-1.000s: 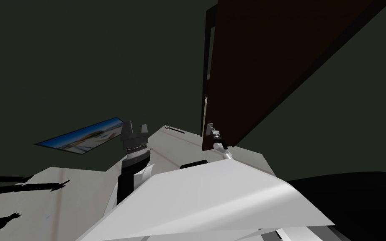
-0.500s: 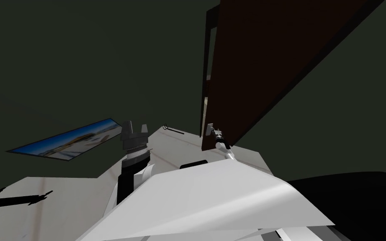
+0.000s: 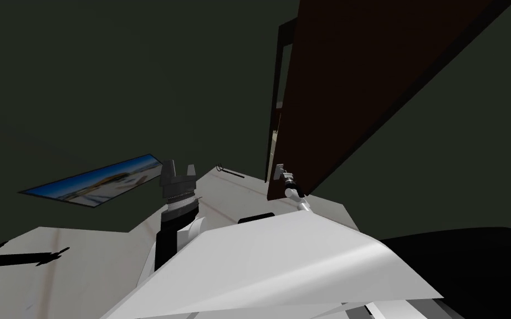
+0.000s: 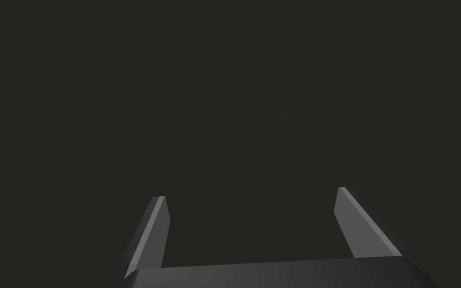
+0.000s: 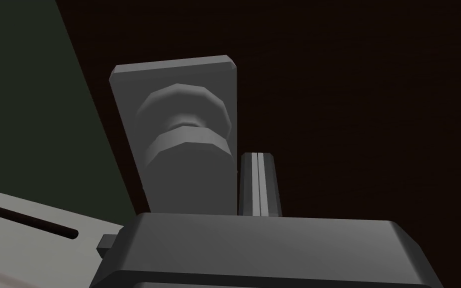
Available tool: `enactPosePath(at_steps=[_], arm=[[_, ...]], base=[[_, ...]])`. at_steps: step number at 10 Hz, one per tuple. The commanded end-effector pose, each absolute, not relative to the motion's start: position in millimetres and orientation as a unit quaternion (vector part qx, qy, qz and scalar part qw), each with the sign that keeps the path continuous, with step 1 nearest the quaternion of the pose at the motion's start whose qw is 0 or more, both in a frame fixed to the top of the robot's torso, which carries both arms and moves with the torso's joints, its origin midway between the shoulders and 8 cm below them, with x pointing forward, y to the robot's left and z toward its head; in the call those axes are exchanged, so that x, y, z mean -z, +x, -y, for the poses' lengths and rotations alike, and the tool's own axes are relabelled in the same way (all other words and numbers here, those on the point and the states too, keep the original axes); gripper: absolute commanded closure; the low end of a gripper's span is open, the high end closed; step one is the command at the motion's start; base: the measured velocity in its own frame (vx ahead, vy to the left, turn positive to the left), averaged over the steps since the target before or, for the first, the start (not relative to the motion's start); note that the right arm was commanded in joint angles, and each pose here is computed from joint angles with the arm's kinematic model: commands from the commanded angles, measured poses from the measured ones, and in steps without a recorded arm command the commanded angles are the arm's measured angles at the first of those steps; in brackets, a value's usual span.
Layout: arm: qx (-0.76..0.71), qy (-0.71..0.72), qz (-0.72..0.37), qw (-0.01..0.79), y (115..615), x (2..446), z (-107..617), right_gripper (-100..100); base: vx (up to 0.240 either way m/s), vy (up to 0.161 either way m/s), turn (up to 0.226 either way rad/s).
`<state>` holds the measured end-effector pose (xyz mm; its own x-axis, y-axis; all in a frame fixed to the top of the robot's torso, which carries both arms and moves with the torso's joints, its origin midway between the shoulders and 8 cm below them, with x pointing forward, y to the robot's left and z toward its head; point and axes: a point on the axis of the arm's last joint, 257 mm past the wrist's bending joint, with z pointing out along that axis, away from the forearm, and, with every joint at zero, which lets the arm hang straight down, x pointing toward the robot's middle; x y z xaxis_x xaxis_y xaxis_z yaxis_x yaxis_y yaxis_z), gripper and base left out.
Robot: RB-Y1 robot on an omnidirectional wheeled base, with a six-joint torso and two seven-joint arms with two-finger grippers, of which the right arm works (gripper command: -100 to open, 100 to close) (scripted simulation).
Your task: Pull the door open
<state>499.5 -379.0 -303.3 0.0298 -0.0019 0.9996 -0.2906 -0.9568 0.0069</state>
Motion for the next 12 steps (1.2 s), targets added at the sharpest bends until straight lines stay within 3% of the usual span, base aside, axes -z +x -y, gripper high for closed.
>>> enactPosePath(at_steps=[1, 2, 8, 12], arm=[[-0.689, 0.710, 0.103, 0.105, 499.7, 303.2, 378.6, 100], [-0.692, 0.709, 0.095, 0.097, 500.9, 301.6, 368.9, -100], [-0.701, 0.706, 0.069, 0.071, 503.0, 297.6, 337.3, -100], [-0.702, 0.706, 0.065, 0.066, 503.1, 297.0, 331.4, -100]], base=[[0.000, 0.000, 0.000], [-0.116, -0.029, 0.135], [-0.184, -0.085, 0.130], [-0.081, -0.043, 0.043]])
